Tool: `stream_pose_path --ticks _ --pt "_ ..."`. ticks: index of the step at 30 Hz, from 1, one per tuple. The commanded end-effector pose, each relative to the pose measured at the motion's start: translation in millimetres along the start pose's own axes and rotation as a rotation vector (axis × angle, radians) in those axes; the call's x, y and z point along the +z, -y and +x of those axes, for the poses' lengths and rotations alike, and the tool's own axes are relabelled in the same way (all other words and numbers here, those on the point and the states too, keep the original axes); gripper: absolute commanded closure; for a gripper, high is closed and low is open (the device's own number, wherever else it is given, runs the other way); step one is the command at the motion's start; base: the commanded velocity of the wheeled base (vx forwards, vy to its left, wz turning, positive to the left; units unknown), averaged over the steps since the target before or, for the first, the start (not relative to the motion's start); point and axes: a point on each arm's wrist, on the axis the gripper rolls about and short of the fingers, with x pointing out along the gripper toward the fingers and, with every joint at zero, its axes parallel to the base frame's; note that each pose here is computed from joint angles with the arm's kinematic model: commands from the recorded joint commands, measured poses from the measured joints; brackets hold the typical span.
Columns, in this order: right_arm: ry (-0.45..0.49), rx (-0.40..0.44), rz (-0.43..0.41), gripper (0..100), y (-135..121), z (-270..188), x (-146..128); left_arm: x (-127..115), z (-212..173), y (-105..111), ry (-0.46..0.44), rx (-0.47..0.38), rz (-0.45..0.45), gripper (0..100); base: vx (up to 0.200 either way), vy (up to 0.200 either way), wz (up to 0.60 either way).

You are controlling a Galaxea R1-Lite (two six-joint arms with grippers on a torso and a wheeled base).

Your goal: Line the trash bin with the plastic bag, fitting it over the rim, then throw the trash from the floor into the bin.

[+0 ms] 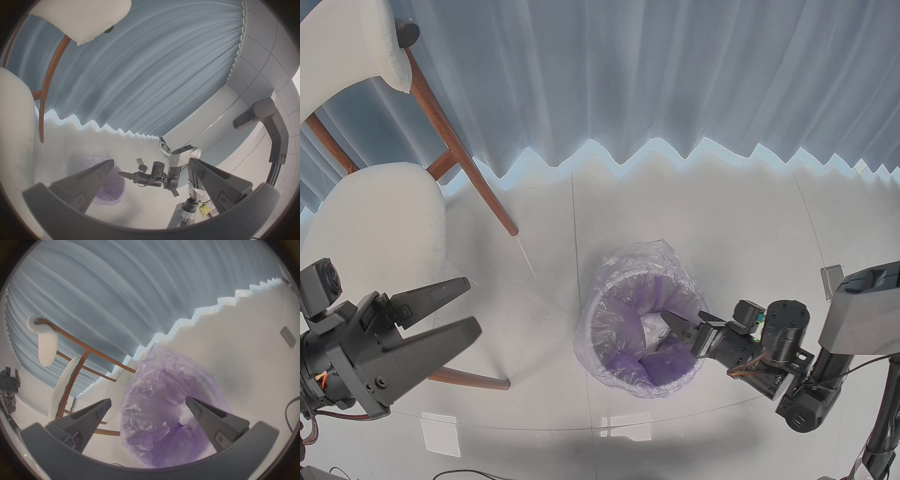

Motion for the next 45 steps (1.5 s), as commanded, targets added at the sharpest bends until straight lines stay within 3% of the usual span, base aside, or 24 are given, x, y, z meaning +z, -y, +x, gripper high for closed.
stream_pose_path --ticks 1,2,4,7,10,12,14,16,19,21,22,25,30,37,45 --pt "0.087 -0.073 -0.015 0 -13 -72 25 -4 1 -4 -0.019 0.020 0.021 0 0.000 0.000 0.00" --pt "0.134 -0.072 -0.017 0 -17 -135 34 -7 3 -8 -0.035 0.034 0.058 0 0.000 0.000 0.00" --pt "0.198 -0.056 0.005 0 -22 -156 48 -11 5 -11 -0.048 0.057 0.068 0 0.000 0.000 0.00" --pt "0.304 -0.113 -0.010 0 -19 -193 65 -11 7 -16 -0.039 0.110 0.086 0 0.000 0.000 0.00" --pt "0.355 -0.161 -0.112 0 -17 -235 66 0 6 -18 0.028 0.208 0.136 0 0.000 0.000 0.00" --pt "0.369 -0.216 -0.191 0 -13 -260 60 12 2 -20 0.092 0.290 0.197 0 0.000 0.000 0.00" --pt "0.342 -0.282 -0.284 0 -7 -291 38 30 -10 -23 0.187 0.458 0.300 0 0.000 0.000 0.00" --pt "0.341 -0.298 -0.340 0 -4 -312 22 39 -23 -24 0.234 0.564 0.363 0 0.000 0.000 0.00" --pt "0.359 -0.328 -0.357 0 -2 -341 4 39 -45 -17 0.265 0.641 0.390 0 0.000 0.000 0.00" --pt "0.307 -0.377 -0.348 0 8 -344 -17 25 -61 -10 0.246 0.679 0.381 0 0.000 0.000 0.00" --pt "0.267 -0.386 -0.342 0 13 -340 -24 17 -69 -6 0.228 0.691 0.372 0 0.000 0.000 0.00" --pt "0.316 -0.362 -0.295 0 13 -339 -23 -8 -89 6 0.172 0.724 0.341 0 0.000 0.000 0.00" --pt "0.314 -0.361 -0.291 0 13 -339 -23 -44 -118 24 0.130 0.737 0.286 0 0.000 0.000 0.00" --pt "0.310 -0.362 -0.292 0 13 -339 -23 -72 -139 36 0.093 0.749 0.256 0 0.000 0.000 0.00" --pt "0.175 -0.523 -0.271 0 12 -326 -17 -112 -153 32 0.092 0.733 0.263 0 0.000 0.000 0.00"
